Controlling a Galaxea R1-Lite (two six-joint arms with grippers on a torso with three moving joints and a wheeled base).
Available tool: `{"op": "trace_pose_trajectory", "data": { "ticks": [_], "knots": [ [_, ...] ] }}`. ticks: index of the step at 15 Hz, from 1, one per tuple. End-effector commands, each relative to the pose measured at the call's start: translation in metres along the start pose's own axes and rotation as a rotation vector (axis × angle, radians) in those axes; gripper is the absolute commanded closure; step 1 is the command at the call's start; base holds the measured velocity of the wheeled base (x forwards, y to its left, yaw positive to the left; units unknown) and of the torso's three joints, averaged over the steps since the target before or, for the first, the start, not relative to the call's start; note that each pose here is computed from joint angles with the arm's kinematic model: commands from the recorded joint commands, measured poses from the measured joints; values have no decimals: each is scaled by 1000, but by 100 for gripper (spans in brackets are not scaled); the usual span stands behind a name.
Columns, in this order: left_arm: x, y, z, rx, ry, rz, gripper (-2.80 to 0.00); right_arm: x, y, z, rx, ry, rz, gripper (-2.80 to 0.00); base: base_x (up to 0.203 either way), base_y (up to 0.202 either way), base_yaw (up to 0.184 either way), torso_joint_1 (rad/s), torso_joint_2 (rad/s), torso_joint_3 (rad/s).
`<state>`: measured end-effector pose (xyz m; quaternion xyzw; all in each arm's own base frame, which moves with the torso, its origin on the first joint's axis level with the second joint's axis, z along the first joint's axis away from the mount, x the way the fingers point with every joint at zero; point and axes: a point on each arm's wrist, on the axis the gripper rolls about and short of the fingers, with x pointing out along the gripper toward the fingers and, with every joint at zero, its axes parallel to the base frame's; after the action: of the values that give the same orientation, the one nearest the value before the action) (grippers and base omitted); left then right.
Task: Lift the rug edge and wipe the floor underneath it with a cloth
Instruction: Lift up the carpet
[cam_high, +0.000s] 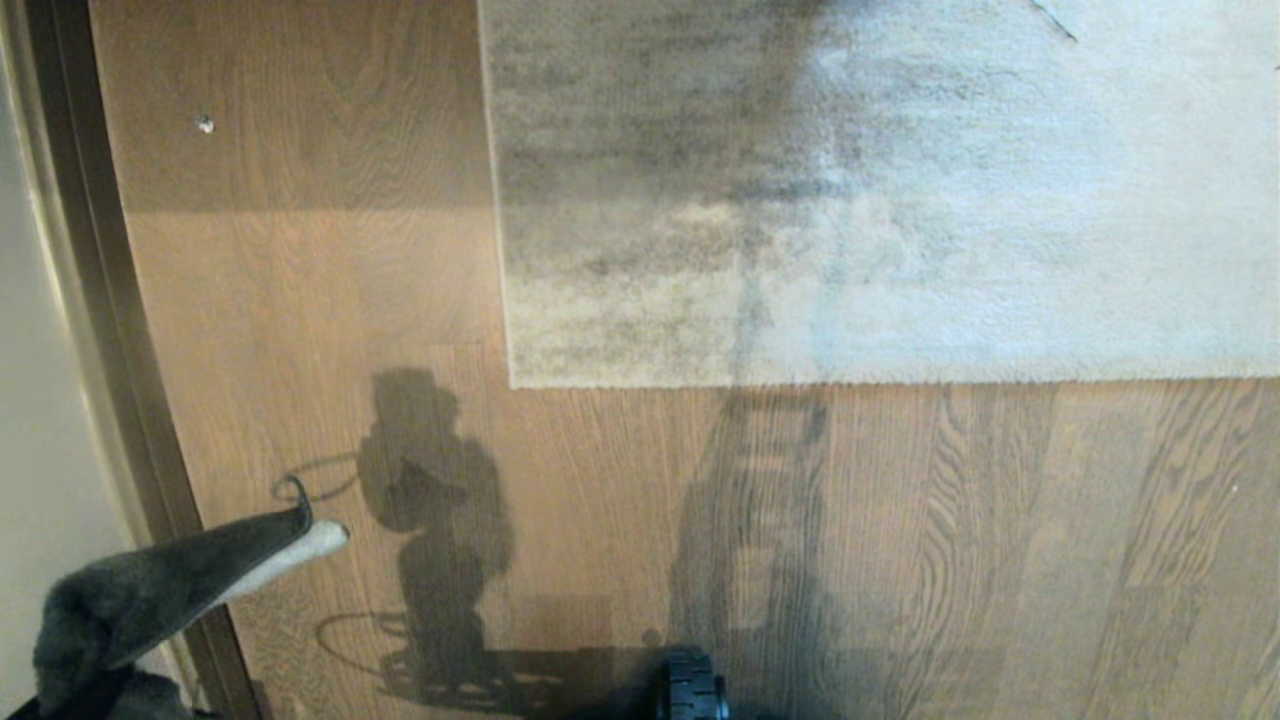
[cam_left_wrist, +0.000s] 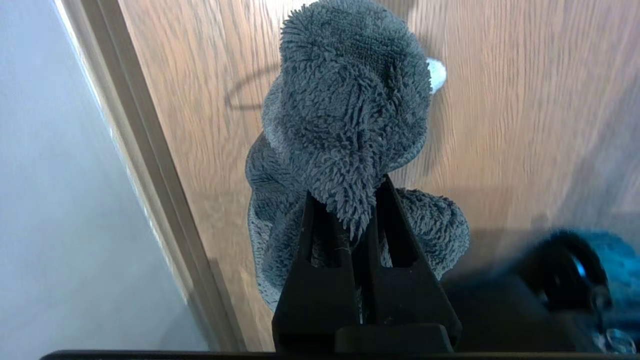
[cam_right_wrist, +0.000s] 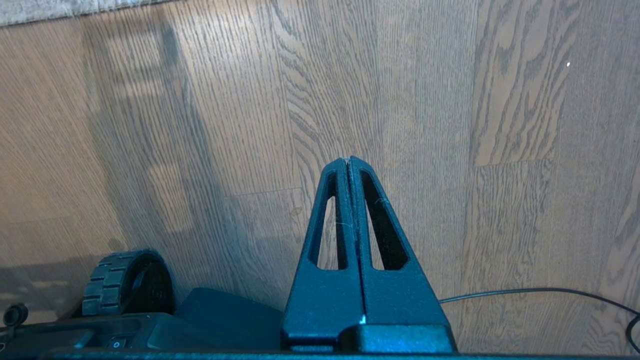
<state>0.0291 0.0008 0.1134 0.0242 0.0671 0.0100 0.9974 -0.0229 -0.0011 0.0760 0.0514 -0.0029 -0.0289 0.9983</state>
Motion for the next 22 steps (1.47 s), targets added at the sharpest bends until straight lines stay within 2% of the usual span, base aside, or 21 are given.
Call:
{"op": "trace_pose_trajectory", "data": {
  "ticks": [1,8,11,16,22],
  "knots": [
    [-14,-1,-6,0,-56,3,0,0,0,0,0,-1,0,0,0,0,0,0,0,0],
    [-36,-2,-38,-2,-12,-26,0,0,0,0,0,0,0,0,0,0,0,0,0,0],
    [-39,-2,-41,-6,-34,-28,0,0,0,0,0,0,0,0,0,0,0,0,0,0],
    [-46,-2,-44,-48,-138,-28,0,0,0,0,0,0,0,0,0,0,0,0,0,0],
    [-46,-2,-44,-48,-138,-28,0,0,0,0,0,-2,0,0,0,0,0,0,0,0]
  ]
}}
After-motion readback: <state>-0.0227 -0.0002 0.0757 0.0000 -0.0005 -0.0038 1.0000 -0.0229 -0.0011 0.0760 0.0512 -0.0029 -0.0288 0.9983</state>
